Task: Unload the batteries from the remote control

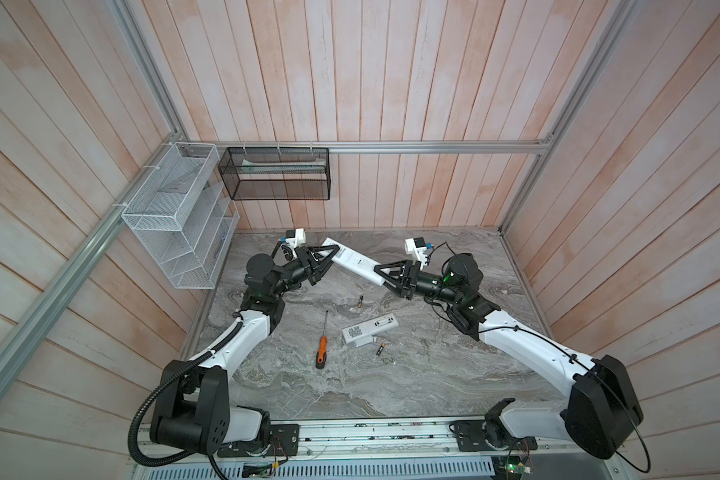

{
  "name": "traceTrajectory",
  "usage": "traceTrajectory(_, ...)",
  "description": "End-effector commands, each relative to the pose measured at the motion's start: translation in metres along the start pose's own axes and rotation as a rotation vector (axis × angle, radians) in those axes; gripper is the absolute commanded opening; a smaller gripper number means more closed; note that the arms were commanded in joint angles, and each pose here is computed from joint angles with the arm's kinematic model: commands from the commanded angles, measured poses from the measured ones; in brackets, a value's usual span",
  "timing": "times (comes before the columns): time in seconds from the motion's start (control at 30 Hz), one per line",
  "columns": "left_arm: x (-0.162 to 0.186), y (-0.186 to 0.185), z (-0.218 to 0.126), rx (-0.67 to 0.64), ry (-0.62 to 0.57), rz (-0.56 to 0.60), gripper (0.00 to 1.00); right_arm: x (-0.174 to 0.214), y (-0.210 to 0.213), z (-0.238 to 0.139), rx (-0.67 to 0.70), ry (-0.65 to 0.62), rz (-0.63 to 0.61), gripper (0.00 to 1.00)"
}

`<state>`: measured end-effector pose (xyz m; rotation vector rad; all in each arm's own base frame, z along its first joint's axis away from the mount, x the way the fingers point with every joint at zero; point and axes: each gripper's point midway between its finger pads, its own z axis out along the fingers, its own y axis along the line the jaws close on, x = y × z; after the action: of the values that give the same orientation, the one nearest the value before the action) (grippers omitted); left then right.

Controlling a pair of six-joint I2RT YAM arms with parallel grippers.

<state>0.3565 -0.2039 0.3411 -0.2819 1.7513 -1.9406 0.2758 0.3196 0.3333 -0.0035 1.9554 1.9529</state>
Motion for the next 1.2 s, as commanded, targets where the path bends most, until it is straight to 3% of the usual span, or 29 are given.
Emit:
traceTrajectory(0.0, 0.004, -0.011, -0.003, 0.03, -0.007, 0.034, 0.09, 0.0, 0.021, 0.004, -0.068, 0.013, -0.048, 0.41)
traceTrajectory(0.17, 0.004, -0.011, -0.002, 0.031, -0.007, 0.034, 0.09, 0.0, 0.023, 0.009, -0.081, 0.028, -0.052, 0.33)
traceTrajectory(0.27, 0.004, -0.01, -0.001, 0.031, -0.006, 0.032, 0.09, 0.001, 0.022, 0.01, -0.08, 0.036, -0.049, 0.22)
traceTrajectory(0.4, 0.005, -0.009, 0.0, 0.027, 0.003, 0.025, 0.11, 0.002, 0.021, 0.009, -0.082, 0.039, -0.05, 0.18)
traceTrajectory(0.43, 0.005, -0.009, 0.0, 0.025, 0.01, 0.021, 0.17, 0.002, 0.021, 0.008, -0.08, 0.043, -0.051, 0.17)
traceTrajectory(0.57, 0.012, -0.001, 0.0, -0.019, 0.092, 0.004, 0.58, -0.006, 0.016, -0.007, -0.054, 0.039, -0.059, 0.13)
traceTrajectory(0.63, 0.021, 0.006, -0.003, -0.049, 0.156, 0.001, 0.74, -0.013, 0.01, -0.02, -0.017, 0.044, -0.07, 0.12)
traceTrajectory(0.7, 0.033, 0.019, -0.008, -0.095, 0.236, -0.026, 0.98, -0.02, 0.001, -0.039, 0.027, 0.062, -0.086, 0.11)
traceTrajectory(0.9, 0.084, 0.035, -0.019, -0.106, 0.458, -0.105, 1.0, -0.002, -0.022, -0.079, 0.035, 0.244, -0.025, 0.11)
traceTrajectory(1.17, 0.117, 0.043, -0.022, -0.119, 0.561, -0.148, 1.0, 0.026, -0.031, -0.085, -0.005, 0.377, 0.004, 0.09)
